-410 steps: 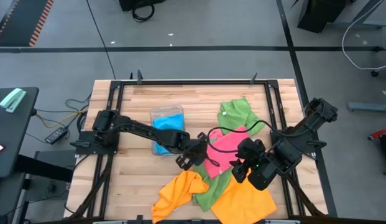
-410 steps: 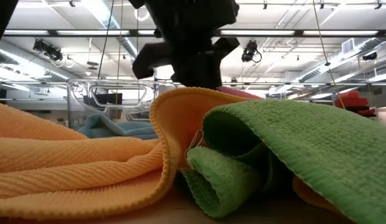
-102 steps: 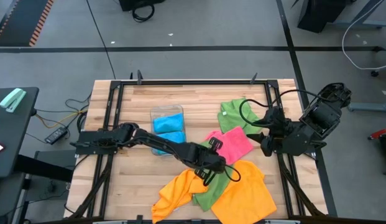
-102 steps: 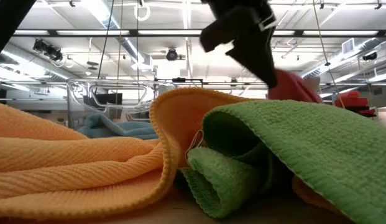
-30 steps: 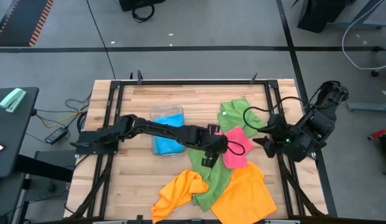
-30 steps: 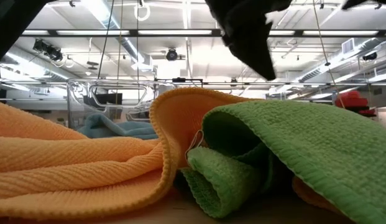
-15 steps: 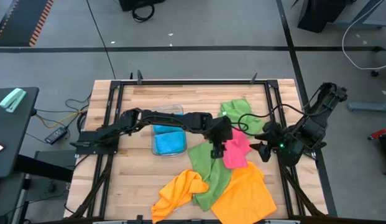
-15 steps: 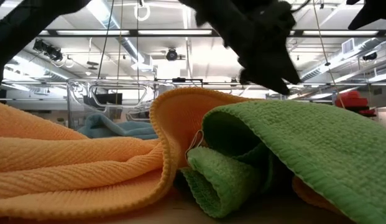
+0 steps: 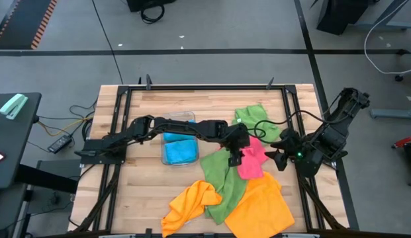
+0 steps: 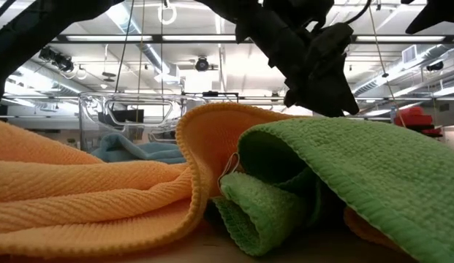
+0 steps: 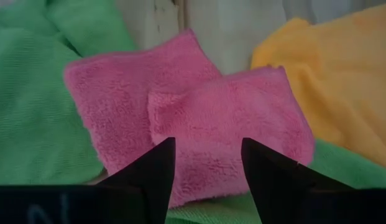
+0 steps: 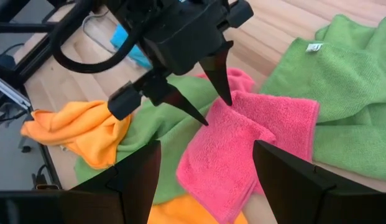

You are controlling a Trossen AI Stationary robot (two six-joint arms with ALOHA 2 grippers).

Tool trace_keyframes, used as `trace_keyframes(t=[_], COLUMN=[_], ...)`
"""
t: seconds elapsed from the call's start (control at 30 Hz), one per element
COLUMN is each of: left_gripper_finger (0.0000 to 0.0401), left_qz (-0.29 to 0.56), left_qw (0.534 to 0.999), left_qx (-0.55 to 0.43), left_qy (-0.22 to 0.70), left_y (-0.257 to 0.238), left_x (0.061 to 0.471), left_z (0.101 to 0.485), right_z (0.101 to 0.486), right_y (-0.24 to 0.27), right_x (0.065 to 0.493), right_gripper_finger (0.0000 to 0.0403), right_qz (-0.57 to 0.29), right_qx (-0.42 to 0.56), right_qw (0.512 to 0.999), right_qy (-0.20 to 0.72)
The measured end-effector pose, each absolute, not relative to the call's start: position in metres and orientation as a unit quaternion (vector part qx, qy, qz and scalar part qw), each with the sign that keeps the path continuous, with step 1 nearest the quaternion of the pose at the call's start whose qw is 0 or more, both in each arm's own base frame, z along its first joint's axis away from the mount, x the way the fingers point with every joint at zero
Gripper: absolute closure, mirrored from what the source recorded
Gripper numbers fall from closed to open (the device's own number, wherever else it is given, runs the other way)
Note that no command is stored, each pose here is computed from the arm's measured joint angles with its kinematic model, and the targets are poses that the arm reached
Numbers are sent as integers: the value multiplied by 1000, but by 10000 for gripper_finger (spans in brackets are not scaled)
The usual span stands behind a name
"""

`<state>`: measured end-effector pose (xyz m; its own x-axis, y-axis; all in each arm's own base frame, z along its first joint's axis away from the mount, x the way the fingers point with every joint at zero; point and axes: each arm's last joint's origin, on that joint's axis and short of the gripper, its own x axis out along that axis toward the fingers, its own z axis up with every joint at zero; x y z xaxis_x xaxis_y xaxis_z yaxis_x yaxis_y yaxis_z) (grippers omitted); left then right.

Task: Fold microfiber towels
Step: Fold the top pink towel

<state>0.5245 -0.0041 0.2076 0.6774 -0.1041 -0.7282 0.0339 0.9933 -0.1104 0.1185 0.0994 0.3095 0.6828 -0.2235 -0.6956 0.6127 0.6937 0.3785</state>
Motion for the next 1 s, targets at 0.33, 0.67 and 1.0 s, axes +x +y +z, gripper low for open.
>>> trace_keyframes(t=[0.33, 0.67, 1.0], left_gripper_finger=[225, 282, 382], left_qz=[-13, 5, 7], left_qw=[901, 891, 882], left_qx=[-77, -111, -111], left_qy=[426, 441, 458], left_y=[-2, -1, -2], left_x=[526, 524, 519], left_z=[191, 186, 190], right_z=[310, 310, 310], right_y=[100, 100, 100], right_x=[119, 119, 119], right_gripper_finger=[139, 139, 139], right_qz=[-242, -243, -243], right_qx=[313, 312, 311], right_qw=[864, 865, 866], right_qy=[312, 309, 308])
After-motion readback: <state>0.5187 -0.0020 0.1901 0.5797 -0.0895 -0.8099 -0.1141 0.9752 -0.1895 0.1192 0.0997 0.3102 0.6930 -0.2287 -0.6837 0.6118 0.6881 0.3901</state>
